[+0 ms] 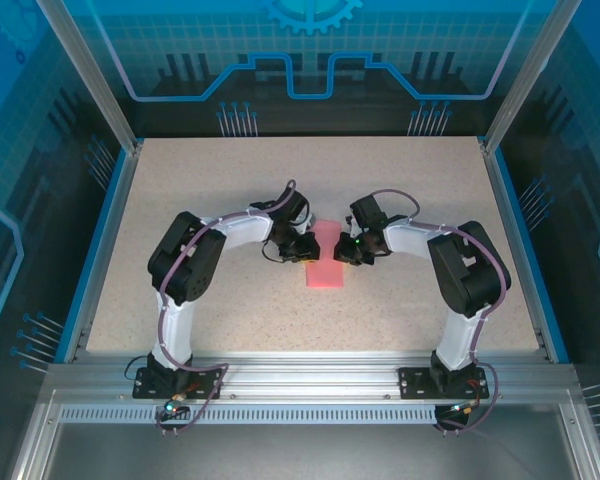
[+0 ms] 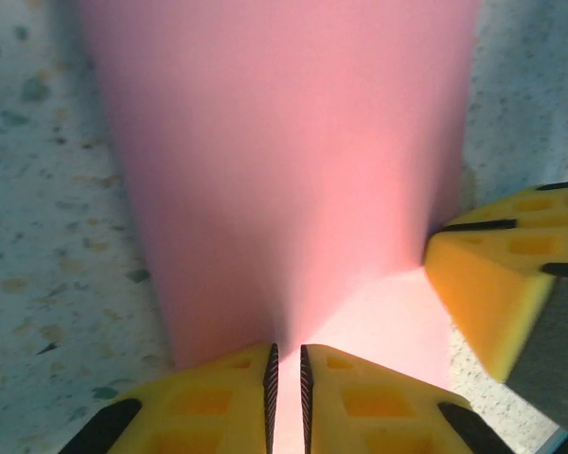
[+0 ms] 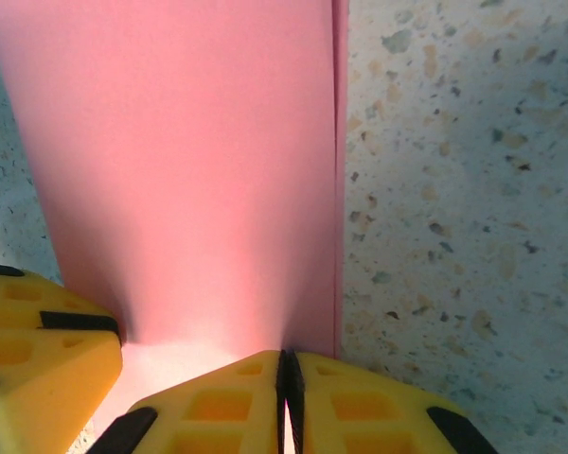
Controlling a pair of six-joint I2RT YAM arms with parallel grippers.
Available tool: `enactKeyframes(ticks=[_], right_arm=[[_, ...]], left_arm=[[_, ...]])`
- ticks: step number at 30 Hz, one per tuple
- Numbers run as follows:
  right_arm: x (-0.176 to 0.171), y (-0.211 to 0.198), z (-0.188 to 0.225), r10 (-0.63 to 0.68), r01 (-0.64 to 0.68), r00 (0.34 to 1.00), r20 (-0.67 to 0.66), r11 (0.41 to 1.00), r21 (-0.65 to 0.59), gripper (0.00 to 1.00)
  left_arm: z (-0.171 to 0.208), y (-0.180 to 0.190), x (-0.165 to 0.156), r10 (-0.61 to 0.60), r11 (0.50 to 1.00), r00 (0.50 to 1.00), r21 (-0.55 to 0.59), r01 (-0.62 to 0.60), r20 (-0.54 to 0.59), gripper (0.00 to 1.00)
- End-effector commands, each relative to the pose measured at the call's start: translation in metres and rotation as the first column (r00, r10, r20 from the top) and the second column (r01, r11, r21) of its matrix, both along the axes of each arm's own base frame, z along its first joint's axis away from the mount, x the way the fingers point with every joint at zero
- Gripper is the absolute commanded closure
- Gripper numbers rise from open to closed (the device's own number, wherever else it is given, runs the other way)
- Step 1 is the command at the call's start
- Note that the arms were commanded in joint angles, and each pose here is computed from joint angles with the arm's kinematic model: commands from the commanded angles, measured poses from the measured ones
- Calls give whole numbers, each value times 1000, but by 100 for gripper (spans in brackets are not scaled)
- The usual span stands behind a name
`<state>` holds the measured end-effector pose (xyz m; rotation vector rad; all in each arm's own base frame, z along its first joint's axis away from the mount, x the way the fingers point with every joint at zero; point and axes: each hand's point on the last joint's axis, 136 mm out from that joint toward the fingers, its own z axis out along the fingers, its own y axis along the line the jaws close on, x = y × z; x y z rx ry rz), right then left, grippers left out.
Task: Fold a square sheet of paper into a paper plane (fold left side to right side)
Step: First fold the square sheet of paper in half at the center of the table, then hold the square sheet of paper at the center of the table.
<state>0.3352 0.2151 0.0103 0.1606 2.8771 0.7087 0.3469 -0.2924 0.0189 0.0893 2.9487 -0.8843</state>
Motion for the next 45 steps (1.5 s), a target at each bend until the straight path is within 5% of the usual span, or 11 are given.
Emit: enactKeyframes(ticks=[1,24,35,45], right_arm=[[-31,-19,-36,9,-26,992,-127,991,-132,87],[-33,-25,-36,4,-26,991,-135,987,-156,88],[-31,-23,-35,6,-26,991,-131,989,-149,88],[-32,-22,-35,10,-29,991,-131,989,-144,88]], left_arm=[[-17,9,-4,3,1000,1000,27,-3,-26,83],[8,48,-5,93,996,996,-14,-93,15,88],[39,1,-1,15,978,999,-209,-7,33,88],[12,-20,1,-9,982,1000,-190,7,-9,87]])
